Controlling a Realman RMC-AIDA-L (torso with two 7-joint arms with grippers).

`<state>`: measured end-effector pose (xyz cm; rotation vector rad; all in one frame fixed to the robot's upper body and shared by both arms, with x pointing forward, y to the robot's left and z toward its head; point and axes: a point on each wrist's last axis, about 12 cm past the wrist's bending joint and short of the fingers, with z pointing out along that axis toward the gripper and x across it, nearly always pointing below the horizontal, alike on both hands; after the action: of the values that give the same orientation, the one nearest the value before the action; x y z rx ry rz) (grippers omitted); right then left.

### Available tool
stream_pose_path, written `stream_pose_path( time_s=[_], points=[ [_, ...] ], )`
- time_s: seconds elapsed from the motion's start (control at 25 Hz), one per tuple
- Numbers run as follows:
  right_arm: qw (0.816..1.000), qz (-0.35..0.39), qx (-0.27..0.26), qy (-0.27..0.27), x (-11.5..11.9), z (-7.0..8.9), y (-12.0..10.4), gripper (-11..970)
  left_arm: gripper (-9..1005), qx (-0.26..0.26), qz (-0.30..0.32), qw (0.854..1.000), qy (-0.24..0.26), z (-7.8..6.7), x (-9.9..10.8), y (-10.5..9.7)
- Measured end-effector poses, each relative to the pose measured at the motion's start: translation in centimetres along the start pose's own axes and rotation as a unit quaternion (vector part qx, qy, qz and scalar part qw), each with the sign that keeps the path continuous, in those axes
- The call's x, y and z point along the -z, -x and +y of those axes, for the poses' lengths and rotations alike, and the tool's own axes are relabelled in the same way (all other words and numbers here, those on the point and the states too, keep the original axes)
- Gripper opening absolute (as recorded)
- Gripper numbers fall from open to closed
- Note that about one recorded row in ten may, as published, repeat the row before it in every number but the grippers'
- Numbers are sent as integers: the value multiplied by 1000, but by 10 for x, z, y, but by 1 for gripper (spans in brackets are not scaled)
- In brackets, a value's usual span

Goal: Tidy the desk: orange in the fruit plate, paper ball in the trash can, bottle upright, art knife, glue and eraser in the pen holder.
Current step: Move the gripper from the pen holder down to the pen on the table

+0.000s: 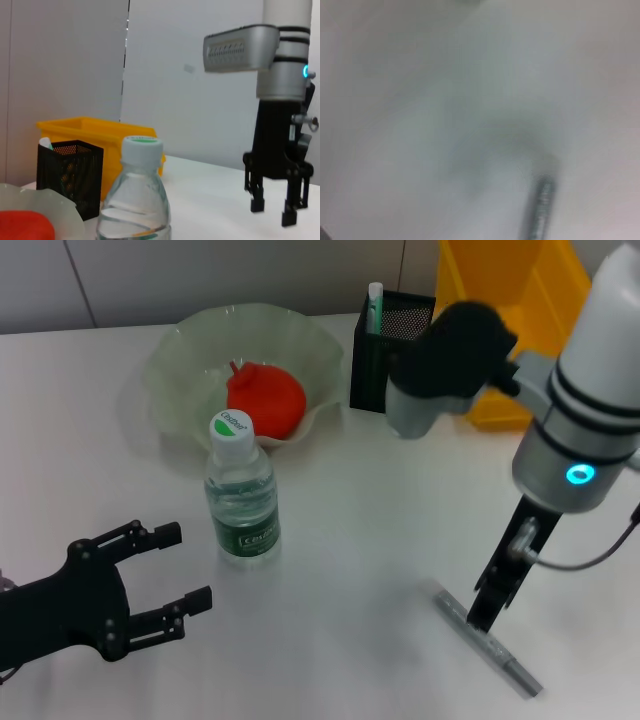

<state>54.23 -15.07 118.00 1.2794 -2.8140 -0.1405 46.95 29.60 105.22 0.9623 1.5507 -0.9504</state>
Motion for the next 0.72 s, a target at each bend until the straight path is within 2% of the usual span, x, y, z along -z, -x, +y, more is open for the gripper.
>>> stream_pose_path(
  time_s=[0.16,0.48,0.72],
  points=[
    [1000,-3,-14,12,-15,-6,2,601,800,3,1,1000,0,-2,0,-2],
    [1000,0,-18,7,-29,-8,7,600,800,2,2,1000,2,-3,0,-4],
    [1000,-3,-22,-2,-35,-7,11,535,800,1,2,1000,3,-3,0,-4]
  ],
)
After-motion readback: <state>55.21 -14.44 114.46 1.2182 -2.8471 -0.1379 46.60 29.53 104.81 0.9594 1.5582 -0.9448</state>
